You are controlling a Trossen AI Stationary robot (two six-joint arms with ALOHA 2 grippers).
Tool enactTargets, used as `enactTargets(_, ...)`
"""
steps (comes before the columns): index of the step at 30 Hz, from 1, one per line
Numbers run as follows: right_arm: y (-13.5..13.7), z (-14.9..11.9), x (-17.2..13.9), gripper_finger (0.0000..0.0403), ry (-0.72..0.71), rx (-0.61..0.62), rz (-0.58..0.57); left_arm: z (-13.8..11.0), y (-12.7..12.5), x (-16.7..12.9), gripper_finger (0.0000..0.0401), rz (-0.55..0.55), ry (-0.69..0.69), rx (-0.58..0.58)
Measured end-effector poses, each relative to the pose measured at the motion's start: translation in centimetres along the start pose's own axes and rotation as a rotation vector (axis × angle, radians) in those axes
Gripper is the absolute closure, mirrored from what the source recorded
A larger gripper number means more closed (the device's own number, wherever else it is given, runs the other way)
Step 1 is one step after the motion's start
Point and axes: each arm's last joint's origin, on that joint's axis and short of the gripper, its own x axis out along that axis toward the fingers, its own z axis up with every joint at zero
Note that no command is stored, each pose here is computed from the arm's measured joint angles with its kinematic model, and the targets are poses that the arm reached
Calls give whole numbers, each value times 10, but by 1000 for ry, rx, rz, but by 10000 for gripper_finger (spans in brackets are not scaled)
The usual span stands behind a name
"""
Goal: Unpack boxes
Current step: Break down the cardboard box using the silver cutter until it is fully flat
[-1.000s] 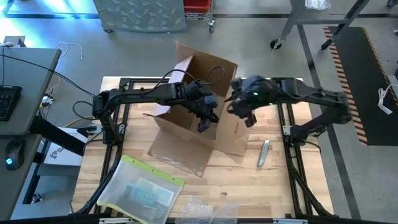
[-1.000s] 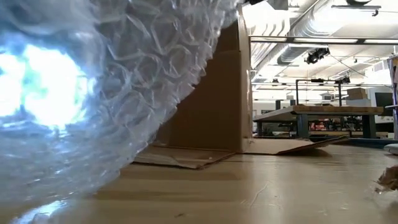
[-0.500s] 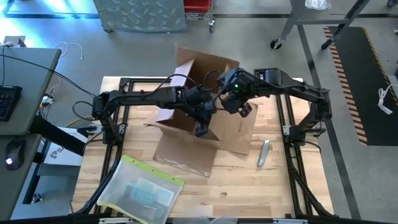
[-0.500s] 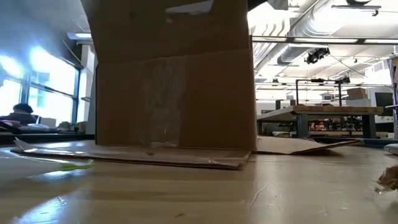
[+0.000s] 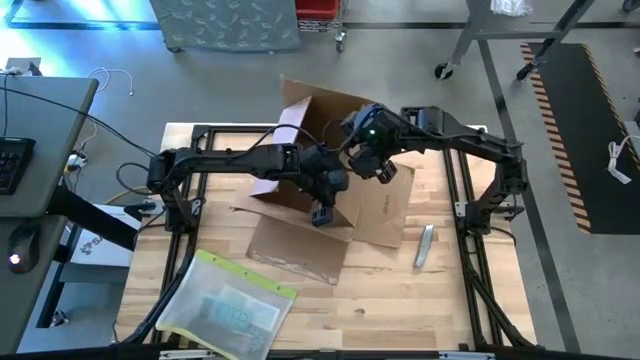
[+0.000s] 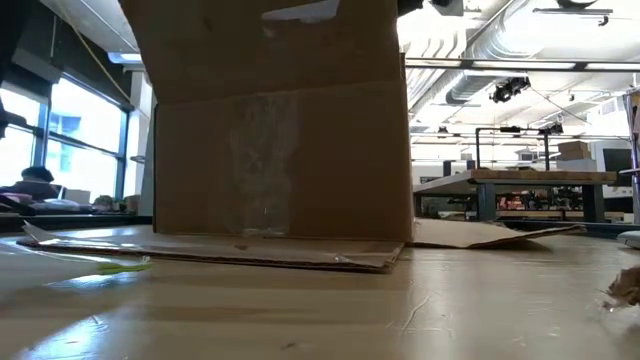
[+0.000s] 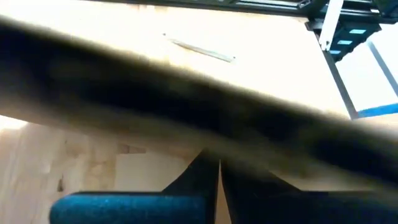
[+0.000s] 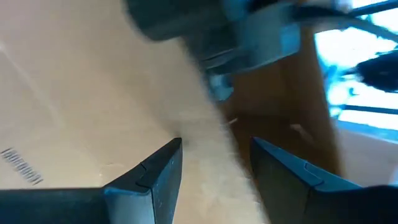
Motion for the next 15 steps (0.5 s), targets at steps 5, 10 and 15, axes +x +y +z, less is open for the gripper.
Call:
enactTargets(5,3,-6,8,229,25,46,77,-1,0,-6,401,9,13,14)
enactTargets(10,12,-6,4,235,57,113,148,-1,-3,-27,401,110,18,23)
enactTargets(15,22,6,2,293,58,152,189,1,-9,-59,401,198,-18,30)
